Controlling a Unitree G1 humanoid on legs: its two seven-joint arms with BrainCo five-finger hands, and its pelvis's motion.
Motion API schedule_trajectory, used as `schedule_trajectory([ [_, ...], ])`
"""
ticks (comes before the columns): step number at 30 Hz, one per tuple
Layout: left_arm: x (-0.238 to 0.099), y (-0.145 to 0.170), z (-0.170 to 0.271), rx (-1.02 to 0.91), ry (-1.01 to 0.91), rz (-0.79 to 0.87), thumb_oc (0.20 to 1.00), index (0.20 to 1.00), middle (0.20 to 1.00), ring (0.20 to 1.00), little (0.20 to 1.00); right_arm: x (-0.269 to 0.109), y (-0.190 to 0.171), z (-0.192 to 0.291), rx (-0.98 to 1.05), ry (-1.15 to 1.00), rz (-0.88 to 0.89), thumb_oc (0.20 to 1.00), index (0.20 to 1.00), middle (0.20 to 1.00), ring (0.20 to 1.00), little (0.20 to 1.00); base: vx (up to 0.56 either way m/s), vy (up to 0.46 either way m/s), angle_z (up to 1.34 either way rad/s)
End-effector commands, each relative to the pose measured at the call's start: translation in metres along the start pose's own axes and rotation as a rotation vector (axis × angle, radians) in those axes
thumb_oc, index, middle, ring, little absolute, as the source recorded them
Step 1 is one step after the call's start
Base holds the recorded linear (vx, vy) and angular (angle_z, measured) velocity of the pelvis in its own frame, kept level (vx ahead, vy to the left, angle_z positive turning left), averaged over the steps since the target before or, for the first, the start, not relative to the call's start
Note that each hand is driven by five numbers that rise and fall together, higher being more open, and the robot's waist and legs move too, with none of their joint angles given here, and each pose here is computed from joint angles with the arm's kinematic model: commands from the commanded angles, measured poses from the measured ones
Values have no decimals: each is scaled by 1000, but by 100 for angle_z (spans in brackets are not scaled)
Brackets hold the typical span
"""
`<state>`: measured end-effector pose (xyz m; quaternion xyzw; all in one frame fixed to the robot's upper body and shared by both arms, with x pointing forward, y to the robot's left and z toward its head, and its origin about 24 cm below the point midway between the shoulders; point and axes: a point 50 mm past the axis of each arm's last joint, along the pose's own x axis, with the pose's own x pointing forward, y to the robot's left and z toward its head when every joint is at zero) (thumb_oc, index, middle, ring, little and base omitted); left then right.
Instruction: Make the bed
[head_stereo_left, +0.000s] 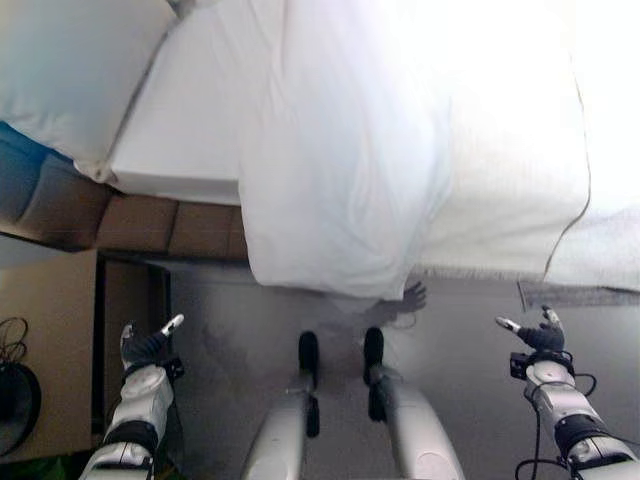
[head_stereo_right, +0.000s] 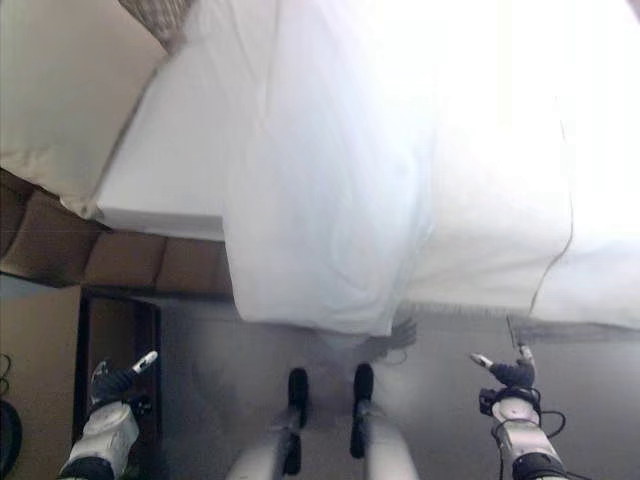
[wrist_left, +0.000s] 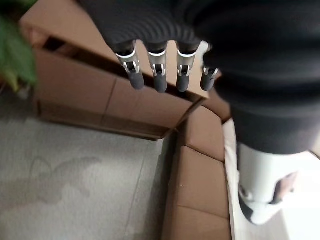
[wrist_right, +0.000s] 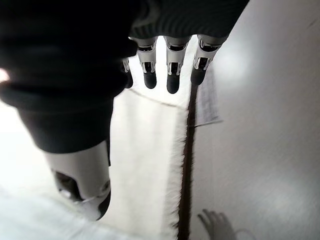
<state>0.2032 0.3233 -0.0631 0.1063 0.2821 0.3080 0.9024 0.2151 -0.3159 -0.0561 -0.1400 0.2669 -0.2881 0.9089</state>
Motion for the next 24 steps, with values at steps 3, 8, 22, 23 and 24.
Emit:
schedule_trajectory([
  [3,-13,-3,-46,182,143,-160,1000,1000,1000,1000,1000,-17,11,-45,-92,146,163,1000,1000,1000,1000,1000,62,-9,-2],
  [8,-38,-15,-96,287,341,-270,1000,1000,1000,1000,1000,-42,21,-93,-203,324,279,1000,1000,1000,1000,1000,76,3,-2],
  [22,-85,-54,-143,555,472,-576,1000,1000,1000,1000,1000,-96,29,-163,-423,630,488,1000,1000,1000,1000,1000,6,-12,-2],
  [23,-86,-55,-144,561,478,-582,1000,1000,1000,1000,1000,-95,31,-161,-420,625,492,1000,1000,1000,1000,1000,0,0,0],
  [24,-87,-54,-145,571,483,-585,1000,1000,1000,1000,1000,-95,33,-160,-420,621,497,1000,1000,1000,1000,1000,-6,-19,-3],
])
